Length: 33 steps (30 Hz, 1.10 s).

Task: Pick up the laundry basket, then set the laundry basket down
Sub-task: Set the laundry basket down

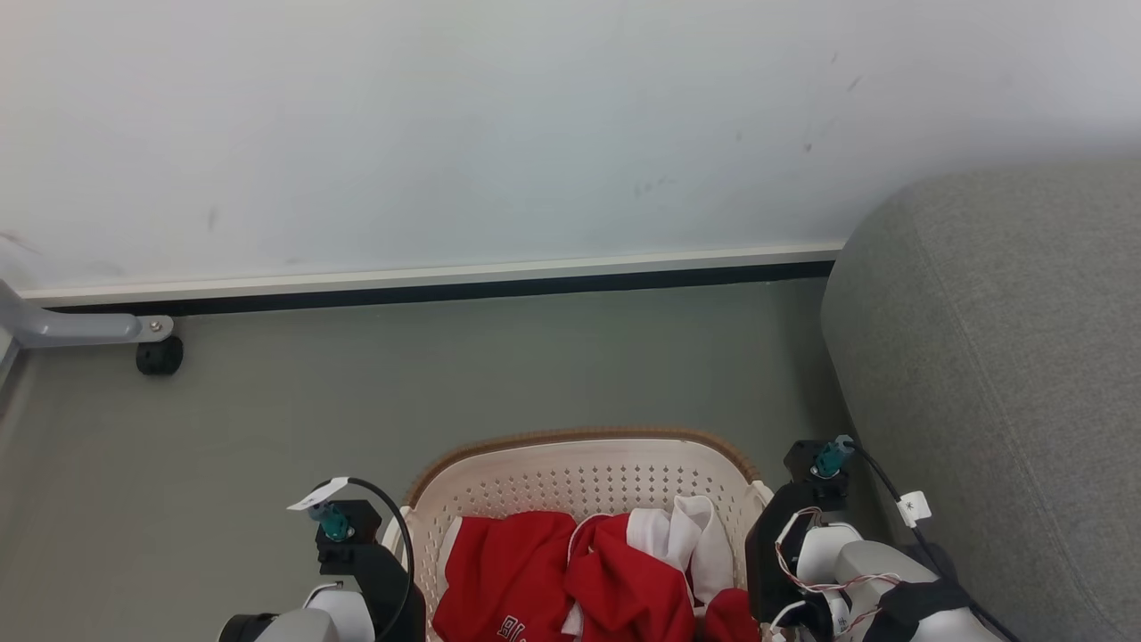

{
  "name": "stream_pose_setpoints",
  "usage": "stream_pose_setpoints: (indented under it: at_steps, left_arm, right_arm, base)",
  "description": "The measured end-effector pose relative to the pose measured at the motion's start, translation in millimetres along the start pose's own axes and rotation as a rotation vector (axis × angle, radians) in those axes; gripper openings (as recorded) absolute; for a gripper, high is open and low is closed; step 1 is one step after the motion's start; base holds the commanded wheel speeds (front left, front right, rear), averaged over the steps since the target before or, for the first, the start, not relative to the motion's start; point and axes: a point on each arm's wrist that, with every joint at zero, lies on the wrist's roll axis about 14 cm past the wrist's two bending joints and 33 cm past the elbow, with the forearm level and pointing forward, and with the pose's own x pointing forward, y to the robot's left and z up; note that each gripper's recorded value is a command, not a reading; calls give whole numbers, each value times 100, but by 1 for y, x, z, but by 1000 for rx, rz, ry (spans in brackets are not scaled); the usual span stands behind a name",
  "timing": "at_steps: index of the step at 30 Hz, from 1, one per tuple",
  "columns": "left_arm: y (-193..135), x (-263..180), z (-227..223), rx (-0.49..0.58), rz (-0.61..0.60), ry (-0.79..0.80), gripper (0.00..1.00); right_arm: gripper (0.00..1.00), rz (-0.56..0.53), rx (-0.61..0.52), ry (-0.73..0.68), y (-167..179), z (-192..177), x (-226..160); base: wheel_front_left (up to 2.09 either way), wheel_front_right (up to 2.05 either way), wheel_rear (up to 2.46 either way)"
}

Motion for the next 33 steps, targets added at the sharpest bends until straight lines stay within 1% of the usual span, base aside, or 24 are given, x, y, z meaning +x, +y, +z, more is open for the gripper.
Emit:
stream_pose_setpoints:
  at_steps: [8,15,33]
  left_arm:
    - [3,13,-3,-10,-2,17,0]
    - [5,27,12,-8,-7,11,0]
    - [14,69,36,-13,-10,1,0]
  right_arm:
    - [0,5,0,19,-1,-2,14]
    - [0,4,0,10,-6,11,29]
    - [0,1,12,20,-19,24,76]
  base:
    - [0,0,0]
    - [0,0,0]
    - [0,0,0]
